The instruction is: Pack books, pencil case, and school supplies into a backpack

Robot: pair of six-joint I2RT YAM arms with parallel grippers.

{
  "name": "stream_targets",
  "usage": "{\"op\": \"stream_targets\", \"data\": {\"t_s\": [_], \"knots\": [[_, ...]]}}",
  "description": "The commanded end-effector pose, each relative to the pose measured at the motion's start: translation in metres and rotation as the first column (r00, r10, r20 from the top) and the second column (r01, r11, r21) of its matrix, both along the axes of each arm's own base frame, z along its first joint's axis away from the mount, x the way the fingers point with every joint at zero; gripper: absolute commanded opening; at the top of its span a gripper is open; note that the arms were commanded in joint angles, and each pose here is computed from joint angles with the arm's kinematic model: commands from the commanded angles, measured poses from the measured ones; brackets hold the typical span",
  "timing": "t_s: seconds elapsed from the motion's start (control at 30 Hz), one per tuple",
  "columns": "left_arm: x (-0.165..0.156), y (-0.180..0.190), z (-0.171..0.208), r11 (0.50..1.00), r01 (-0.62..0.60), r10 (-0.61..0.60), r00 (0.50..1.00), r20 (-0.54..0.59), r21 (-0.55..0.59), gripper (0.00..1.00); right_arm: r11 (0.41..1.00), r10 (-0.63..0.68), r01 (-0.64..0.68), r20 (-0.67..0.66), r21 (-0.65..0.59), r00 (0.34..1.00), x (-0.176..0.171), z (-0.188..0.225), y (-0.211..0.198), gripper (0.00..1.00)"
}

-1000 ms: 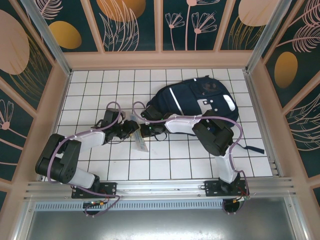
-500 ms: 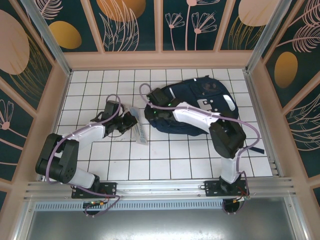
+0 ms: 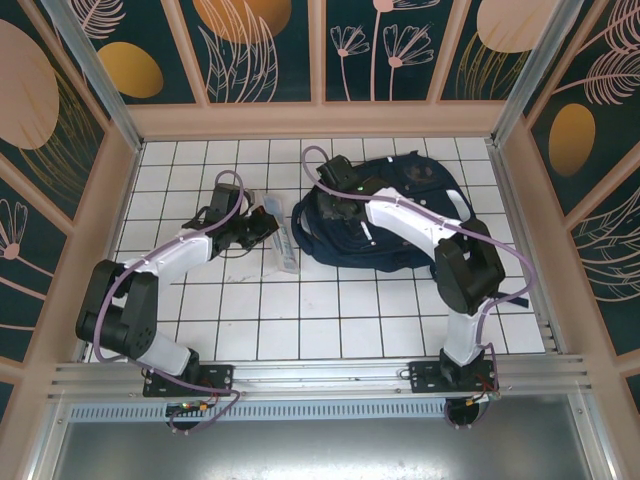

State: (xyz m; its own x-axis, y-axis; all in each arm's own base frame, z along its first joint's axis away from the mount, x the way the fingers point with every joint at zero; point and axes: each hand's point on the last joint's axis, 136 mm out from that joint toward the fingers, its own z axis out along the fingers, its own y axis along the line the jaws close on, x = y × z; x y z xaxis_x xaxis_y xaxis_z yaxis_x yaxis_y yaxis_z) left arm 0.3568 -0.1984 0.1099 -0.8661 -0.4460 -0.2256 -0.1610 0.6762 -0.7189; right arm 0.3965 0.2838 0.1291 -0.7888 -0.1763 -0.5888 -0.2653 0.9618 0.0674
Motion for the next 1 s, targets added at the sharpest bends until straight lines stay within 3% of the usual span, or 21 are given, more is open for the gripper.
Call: {"op": "stream_targets", "data": {"t_s": [0.0,0.07,0.27,0.3,0.67,0.83,0.97], "knots": [[0.006,-0.008,0.014,0.999,0.043,-0.042,0.999,0.034,-0.014,0.01,0.993,-0.013,0.009,-0.038,-0.118,0.999,-0.006,-0.027,-0.020,0.40],[0.008,-0.009,0.017,0.999,0.046,-0.045,0.998,0.042,-0.022,0.01,0.992,-0.016,0.008,-0.057,-0.127,0.998,-0.007,-0.036,-0.023,0.38],[0.014,-0.017,0.028,0.996,0.069,-0.065,0.996,0.065,-0.058,0.01,0.992,-0.014,0.008,-0.047,-0.123,0.999,-0.002,-0.032,-0.021,0.02],[0.015,-0.019,0.030,0.995,0.071,-0.067,0.995,0.069,-0.067,0.01,0.993,-0.016,0.013,-0.030,-0.115,0.999,0.001,-0.025,-0.021,0.00],[0.045,-0.053,0.066,0.962,0.094,-0.061,0.989,0.133,-0.256,0.01,0.986,-0.068,0.044,0.150,0.158,0.986,0.035,0.103,-0.041,0.00],[0.055,-0.080,0.080,0.943,0.120,-0.070,0.984,0.165,-0.312,0.00,0.961,-0.102,0.049,0.181,0.274,0.978,0.046,0.139,-0.062,0.00],[0.063,-0.114,0.065,0.937,0.144,-0.104,0.985,0.139,-0.319,0.00,0.933,-0.094,0.021,0.188,0.360,0.978,0.045,0.157,-0.063,0.00]]}}
